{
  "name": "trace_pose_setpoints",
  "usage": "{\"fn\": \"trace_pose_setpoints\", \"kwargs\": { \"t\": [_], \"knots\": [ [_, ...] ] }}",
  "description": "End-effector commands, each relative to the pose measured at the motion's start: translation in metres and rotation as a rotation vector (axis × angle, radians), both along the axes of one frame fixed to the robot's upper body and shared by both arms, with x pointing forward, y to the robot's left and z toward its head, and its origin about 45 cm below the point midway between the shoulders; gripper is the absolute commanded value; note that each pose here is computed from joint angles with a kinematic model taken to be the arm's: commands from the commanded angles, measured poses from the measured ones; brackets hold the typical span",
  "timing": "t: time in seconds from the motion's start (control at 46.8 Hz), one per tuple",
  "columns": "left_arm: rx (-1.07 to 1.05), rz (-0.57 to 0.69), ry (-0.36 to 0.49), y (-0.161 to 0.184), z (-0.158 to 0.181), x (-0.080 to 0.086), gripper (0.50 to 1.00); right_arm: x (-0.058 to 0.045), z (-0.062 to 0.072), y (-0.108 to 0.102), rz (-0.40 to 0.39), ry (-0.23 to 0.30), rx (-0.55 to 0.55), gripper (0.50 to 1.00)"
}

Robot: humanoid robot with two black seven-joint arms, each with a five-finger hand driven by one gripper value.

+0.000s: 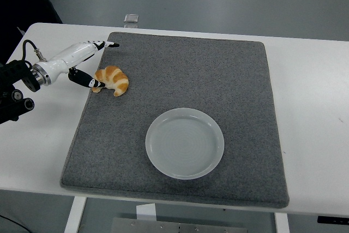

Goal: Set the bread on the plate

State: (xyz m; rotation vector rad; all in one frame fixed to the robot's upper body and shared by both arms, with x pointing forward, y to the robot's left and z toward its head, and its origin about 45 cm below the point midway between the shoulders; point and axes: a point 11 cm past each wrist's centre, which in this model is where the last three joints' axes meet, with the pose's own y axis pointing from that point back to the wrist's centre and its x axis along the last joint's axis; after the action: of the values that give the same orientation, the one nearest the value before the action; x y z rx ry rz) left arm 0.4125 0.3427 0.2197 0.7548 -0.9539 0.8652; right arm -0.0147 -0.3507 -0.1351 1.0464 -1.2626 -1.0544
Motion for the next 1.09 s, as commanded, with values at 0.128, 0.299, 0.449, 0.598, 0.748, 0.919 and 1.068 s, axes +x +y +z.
{"fn": "trace_pose_setpoints", "kwargs": {
  "t": [0.128,0.299,0.449,0.598,0.748,0.919,1.068],
  "knots": [
    [-0.002,-0.009,0.01,-0.006,-0.004,0.001,0.996,0.0,0.0,0.0,0.0,0.0,0.0,0.952],
    [-0.004,-0.008,0.015,-0.009,-0.006,0.003,0.996,0.0,0.0,0.0,0.0,0.0,-0.001,0.952],
    [-0.005,-0.011,0.02,-0.013,-0.009,0.004,0.996,0.0,0.0,0.0,0.0,0.0,0.0,0.952],
    [-0.007,-0.02,0.04,-0.015,-0.01,0.004,0.996,0.0,0.0,0.0,0.002,0.0,0.0,0.952],
    [-0.009,-0.034,0.074,-0.017,-0.01,0.005,0.996,0.0,0.0,0.0,0.0,0.0,0.0,0.952],
    [-0.005,-0.034,0.082,-0.016,-0.009,0.007,0.994,0.0,0.0,0.0,0.0,0.0,0.0,0.952],
    [0.002,-0.026,0.081,-0.014,-0.009,0.01,0.988,0.0,0.0,0.0,0.0,0.0,0.0,0.952]
  ]
}}
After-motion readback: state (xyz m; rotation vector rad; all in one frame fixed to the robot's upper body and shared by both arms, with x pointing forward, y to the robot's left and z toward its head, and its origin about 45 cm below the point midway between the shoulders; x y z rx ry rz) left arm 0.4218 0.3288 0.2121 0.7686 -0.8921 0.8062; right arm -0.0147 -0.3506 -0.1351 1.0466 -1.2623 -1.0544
